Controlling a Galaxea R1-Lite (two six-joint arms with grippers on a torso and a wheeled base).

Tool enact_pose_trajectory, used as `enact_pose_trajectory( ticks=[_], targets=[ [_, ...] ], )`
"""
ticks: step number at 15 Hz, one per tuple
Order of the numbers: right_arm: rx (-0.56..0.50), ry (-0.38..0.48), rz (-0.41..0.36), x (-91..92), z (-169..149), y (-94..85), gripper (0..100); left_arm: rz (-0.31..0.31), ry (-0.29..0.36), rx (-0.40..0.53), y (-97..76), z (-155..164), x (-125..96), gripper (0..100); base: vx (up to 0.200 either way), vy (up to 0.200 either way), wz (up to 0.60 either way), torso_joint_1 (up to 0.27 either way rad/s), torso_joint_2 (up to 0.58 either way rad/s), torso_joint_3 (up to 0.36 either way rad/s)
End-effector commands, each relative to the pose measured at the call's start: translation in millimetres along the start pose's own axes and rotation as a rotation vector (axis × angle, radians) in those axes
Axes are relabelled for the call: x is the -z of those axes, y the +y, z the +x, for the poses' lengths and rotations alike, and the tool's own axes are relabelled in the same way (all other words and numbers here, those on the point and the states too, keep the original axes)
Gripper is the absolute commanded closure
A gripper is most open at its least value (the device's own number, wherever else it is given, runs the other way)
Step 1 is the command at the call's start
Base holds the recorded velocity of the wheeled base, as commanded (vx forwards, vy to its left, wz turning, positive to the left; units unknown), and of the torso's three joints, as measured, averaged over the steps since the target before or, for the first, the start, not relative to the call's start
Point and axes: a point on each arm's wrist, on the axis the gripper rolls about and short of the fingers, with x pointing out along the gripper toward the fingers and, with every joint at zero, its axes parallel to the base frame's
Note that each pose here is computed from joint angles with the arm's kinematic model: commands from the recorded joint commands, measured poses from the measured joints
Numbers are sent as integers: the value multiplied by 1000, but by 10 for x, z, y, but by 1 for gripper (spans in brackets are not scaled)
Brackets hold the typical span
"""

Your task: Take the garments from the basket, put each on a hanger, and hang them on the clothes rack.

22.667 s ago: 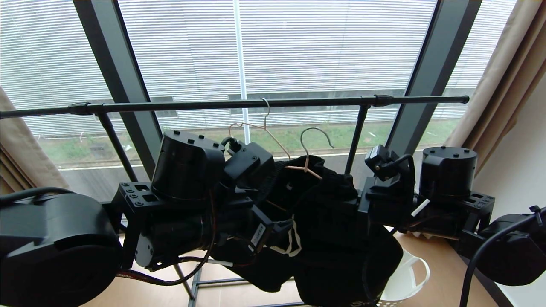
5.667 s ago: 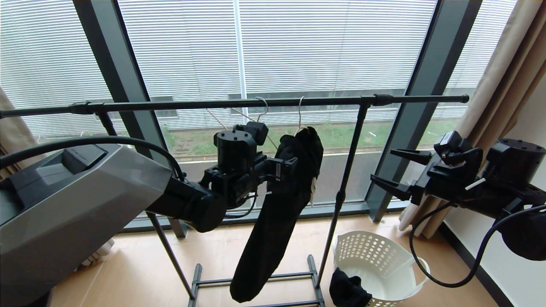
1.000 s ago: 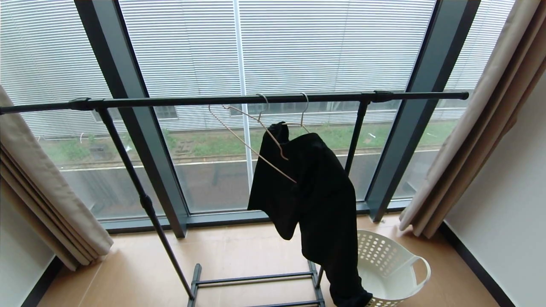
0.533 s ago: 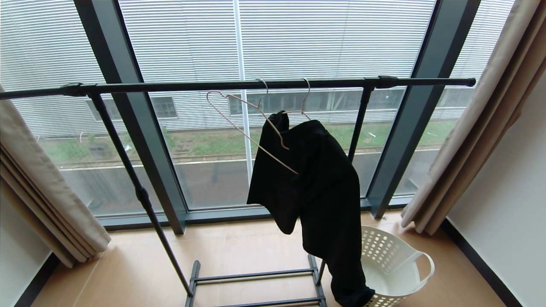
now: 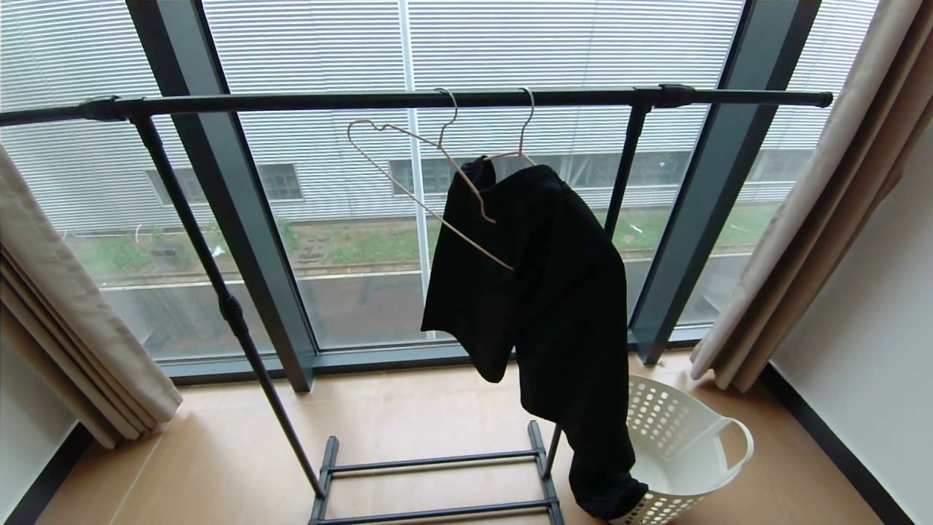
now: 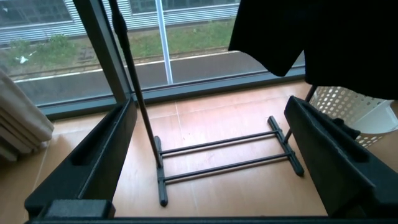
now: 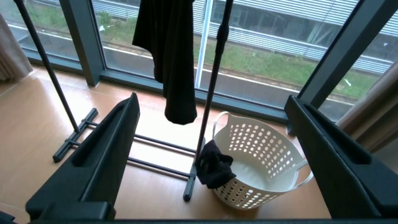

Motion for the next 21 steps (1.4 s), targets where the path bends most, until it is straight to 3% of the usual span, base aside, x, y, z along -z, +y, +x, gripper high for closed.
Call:
enact_pose_trajectory(
  ticks=[1,7,9,15,18,21],
  targets=[
    [-1,2,0,-2,3,-1,0,-1,3,0,0,3,-1,0,0,0,0,-227,554,334],
    [-1,2,0,-2,3,-1,0,-3,3,0,0,3,-1,0,0,0,0,-190,491,298],
    [-1,2,0,-2,3,-1,0,-1,3,0,0,3,-1,0,0,0,0,-39,129,73],
    [-1,2,0,-2,3,-1,0,-3,3,0,0,3,-1,0,0,0,-600,-2,17,12],
    [-1,2,0,-2,3,-1,0,-1,3,0,0,3,-1,0,0,0,0,0,0,0],
    [-1,2,0,-2,3,-1,0,-1,3,2,0,3,-1,0,0,-200,0,1,-2,6]
  ],
)
